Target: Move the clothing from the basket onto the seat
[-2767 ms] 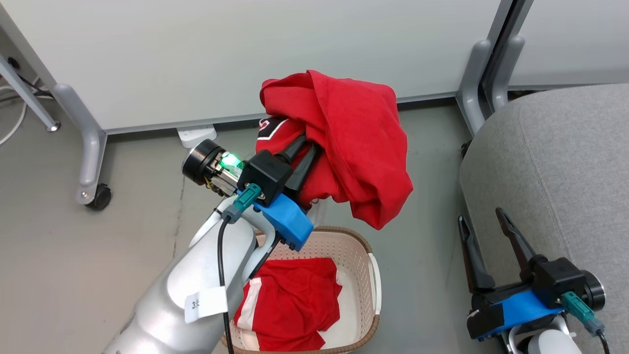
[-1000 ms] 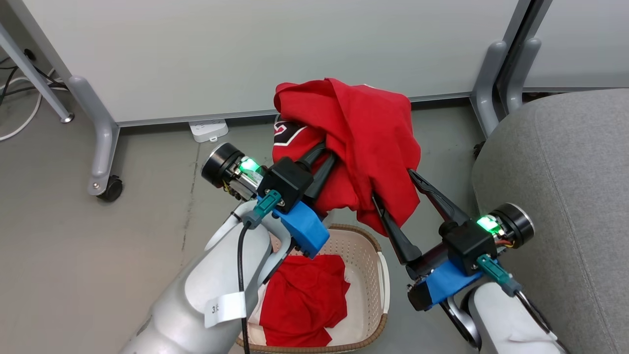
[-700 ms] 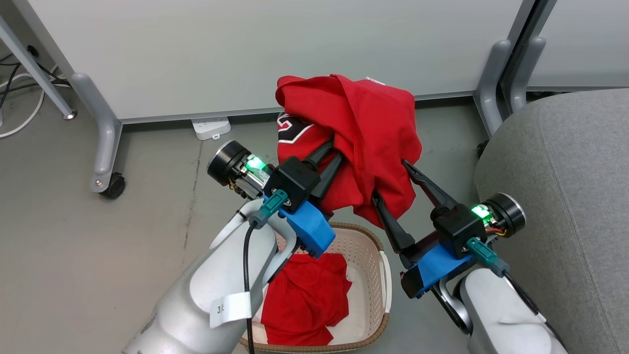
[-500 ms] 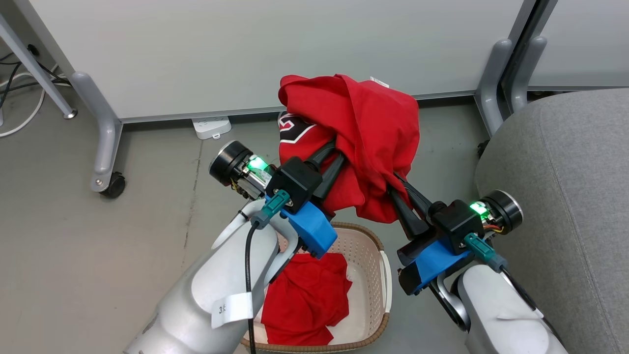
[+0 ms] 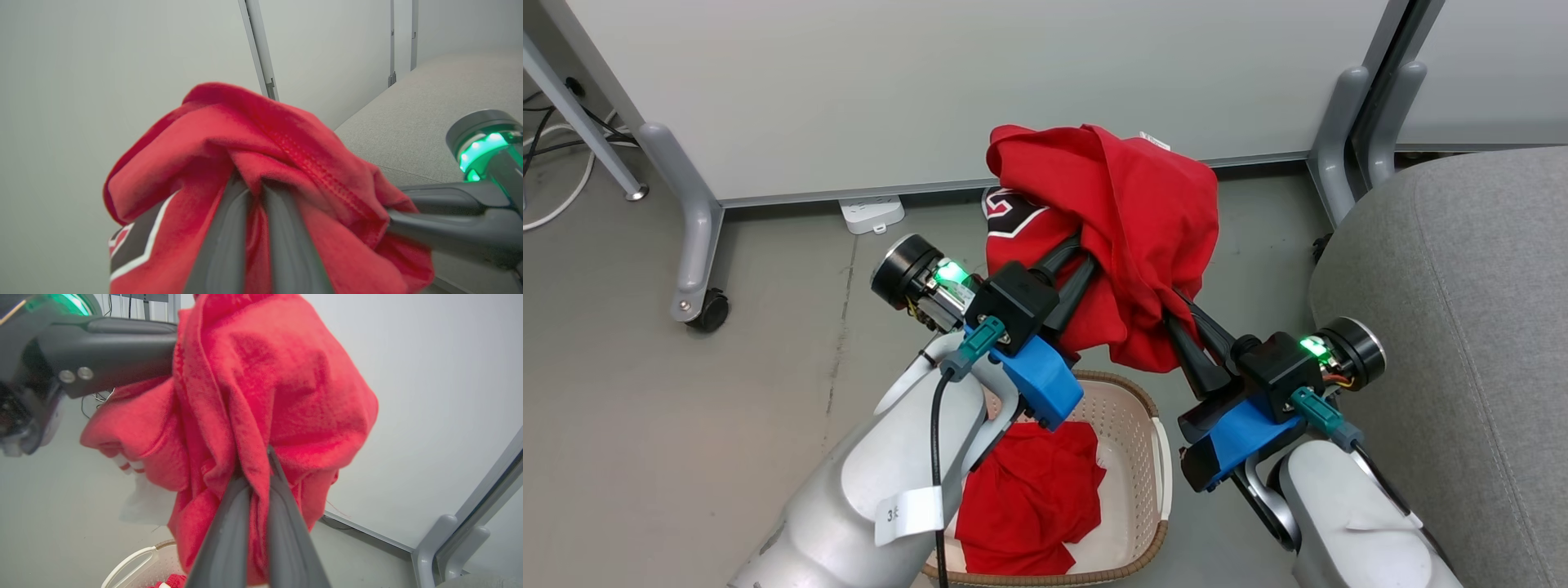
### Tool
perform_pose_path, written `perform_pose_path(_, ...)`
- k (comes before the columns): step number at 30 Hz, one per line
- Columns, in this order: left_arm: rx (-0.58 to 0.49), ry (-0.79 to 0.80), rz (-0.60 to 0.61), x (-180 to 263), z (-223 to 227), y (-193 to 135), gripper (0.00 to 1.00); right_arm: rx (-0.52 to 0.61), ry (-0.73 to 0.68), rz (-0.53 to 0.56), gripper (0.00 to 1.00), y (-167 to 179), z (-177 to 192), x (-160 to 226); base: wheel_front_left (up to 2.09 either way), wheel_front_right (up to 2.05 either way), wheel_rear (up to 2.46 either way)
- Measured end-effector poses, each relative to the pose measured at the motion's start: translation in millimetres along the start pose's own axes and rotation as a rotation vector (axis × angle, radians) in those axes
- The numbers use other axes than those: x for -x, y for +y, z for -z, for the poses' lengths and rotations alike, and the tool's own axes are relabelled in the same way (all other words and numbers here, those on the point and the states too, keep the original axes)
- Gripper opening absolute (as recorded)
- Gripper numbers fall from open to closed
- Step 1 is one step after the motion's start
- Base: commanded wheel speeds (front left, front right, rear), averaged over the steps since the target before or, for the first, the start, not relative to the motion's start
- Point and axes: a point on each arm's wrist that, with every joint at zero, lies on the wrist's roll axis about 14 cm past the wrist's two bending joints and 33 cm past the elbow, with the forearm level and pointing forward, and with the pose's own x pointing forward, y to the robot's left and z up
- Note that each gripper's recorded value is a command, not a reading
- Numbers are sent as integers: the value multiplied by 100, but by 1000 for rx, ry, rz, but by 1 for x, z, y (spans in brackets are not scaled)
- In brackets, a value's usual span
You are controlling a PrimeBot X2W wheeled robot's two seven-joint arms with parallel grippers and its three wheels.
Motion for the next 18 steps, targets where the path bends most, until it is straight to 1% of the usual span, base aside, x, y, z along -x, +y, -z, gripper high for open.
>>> perform_pose_path(4,5,2,0,0,1,0,0,-5,-2,-2,0,1,0,-1,0,0,0)
perform_pose_path(5,6,3,-2,0,2,0,10,-8,-3,-2,0,1,0,-1,0,0,0)
perform_pose_path(6,7,4,-3,0,2,1,65,-10,-3,-2,0,1,0,-1,0,0,0)
perform_pose_path(7,7,4,-5,1,2,1,100,-10,-4,-2,0,1,0,-1,0,0,0)
perform_pose_path(18,-11,-6,-5,0,-1,3,100,-24,-2,6,0,-1,0,1,0,0,0)
